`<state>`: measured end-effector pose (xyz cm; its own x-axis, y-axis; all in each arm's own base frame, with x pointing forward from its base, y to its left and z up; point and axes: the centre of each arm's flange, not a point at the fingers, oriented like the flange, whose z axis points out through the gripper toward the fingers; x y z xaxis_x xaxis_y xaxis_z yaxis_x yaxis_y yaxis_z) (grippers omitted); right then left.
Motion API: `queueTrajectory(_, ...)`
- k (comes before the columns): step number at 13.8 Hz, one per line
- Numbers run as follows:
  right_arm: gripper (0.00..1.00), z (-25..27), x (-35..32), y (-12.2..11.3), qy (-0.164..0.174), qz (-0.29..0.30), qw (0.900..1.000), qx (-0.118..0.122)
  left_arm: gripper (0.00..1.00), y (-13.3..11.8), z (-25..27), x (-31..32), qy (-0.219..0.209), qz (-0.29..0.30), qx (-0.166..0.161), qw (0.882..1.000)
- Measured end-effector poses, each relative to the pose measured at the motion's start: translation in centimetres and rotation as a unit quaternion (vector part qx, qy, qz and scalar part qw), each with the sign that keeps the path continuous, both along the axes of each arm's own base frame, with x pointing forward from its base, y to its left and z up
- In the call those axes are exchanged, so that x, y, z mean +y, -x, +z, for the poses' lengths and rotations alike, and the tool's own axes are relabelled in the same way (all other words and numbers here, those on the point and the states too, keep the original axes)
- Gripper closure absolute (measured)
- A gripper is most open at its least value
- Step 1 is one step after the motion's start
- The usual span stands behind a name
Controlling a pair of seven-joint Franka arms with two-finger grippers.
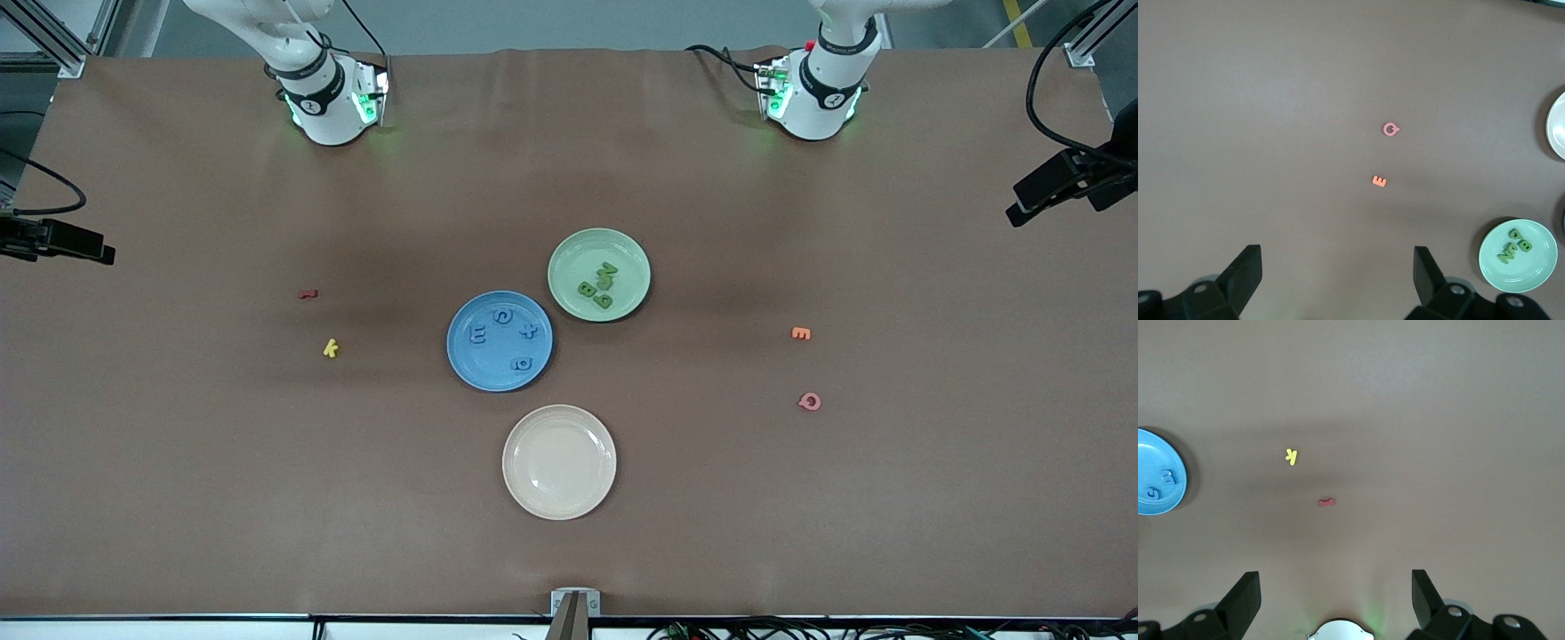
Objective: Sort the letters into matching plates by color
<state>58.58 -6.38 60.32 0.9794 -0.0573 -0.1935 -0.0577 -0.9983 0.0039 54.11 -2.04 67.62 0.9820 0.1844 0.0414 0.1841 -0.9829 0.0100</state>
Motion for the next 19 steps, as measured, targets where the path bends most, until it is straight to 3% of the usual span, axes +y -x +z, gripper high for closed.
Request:
queueTrajectory(7,0.00,0.5,2.1,0.2,-0.002,0.018,1.000,0.002,0.00,-2.7,-3.5,-4.4,0.004,-0.010,0.007,1.000)
queueTrajectory(19,0.00,3.9,2.1,4.7,-0.002,0.015,1.000,-0.018,0.00,-4.8,-5.1,-4.5,0.008,-0.009,-0.012,1.000)
